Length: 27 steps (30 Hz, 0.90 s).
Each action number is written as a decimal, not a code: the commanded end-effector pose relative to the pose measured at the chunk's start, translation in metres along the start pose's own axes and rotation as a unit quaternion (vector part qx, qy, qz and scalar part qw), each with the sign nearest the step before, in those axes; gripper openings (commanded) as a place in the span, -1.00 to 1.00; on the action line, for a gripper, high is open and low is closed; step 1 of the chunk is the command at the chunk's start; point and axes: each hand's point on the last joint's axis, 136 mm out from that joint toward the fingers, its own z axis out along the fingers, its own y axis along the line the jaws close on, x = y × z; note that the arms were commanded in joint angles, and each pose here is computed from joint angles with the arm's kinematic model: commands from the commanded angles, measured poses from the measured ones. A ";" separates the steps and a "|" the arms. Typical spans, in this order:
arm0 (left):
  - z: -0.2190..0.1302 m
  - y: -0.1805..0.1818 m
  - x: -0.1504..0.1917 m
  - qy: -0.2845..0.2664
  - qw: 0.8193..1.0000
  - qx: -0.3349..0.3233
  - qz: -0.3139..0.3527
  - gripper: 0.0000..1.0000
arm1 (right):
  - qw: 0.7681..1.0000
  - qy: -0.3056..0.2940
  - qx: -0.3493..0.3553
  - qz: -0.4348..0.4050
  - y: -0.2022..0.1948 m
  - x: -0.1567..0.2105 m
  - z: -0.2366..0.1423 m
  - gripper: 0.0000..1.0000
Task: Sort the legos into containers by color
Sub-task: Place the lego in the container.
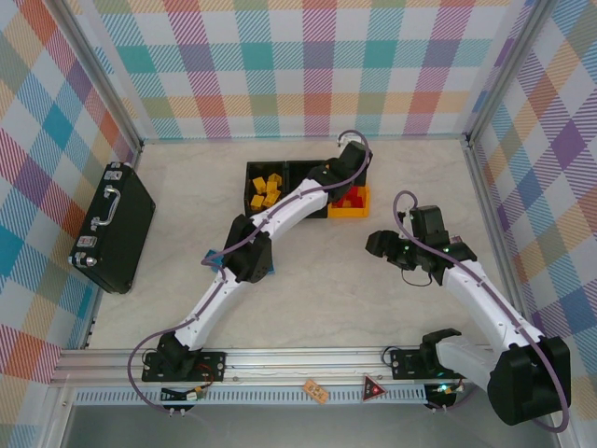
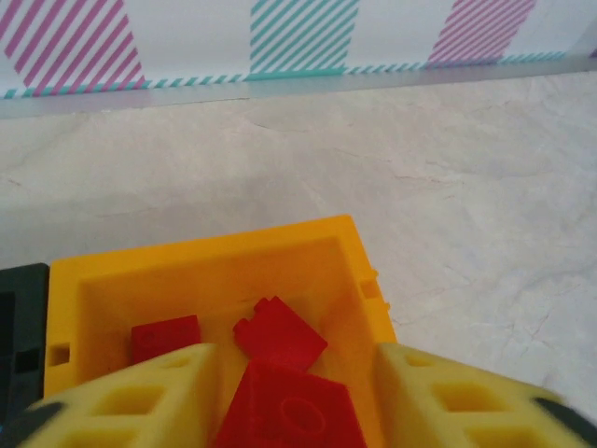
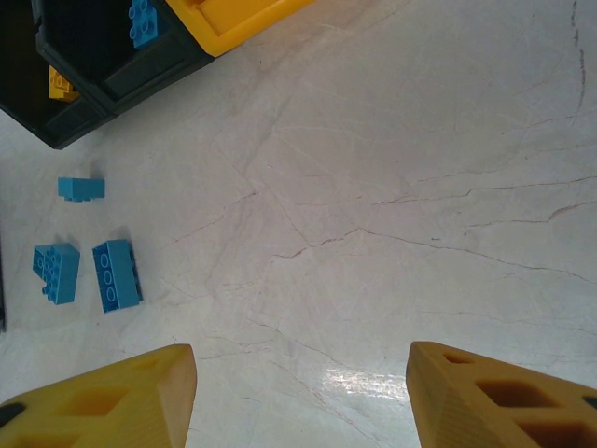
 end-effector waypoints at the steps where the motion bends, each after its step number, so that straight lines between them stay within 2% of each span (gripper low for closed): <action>1: -0.006 0.002 -0.025 -0.034 0.999 0.000 -0.002 0.10 | 1.000 0.002 -0.006 0.006 0.001 0.000 -0.002 0.22; 6: -0.026 -0.003 -0.033 -0.023 1.000 0.013 -0.001 0.15 | 1.000 0.002 -0.013 0.007 0.003 -0.001 0.001 0.22; 13: -0.084 -0.012 -0.033 0.010 0.998 0.061 -0.005 0.21 | 1.000 0.004 -0.029 -0.005 0.008 0.002 -0.001 0.22; 17: -0.120 -0.001 -0.020 0.041 0.996 0.078 -0.020 0.21 | 0.999 0.009 -0.045 -0.016 0.015 0.004 -0.004 0.22; 27: -0.192 0.053 0.037 0.127 0.990 0.050 -0.038 0.24 | 0.991 0.042 -0.102 -0.077 0.052 0.022 -0.002 0.23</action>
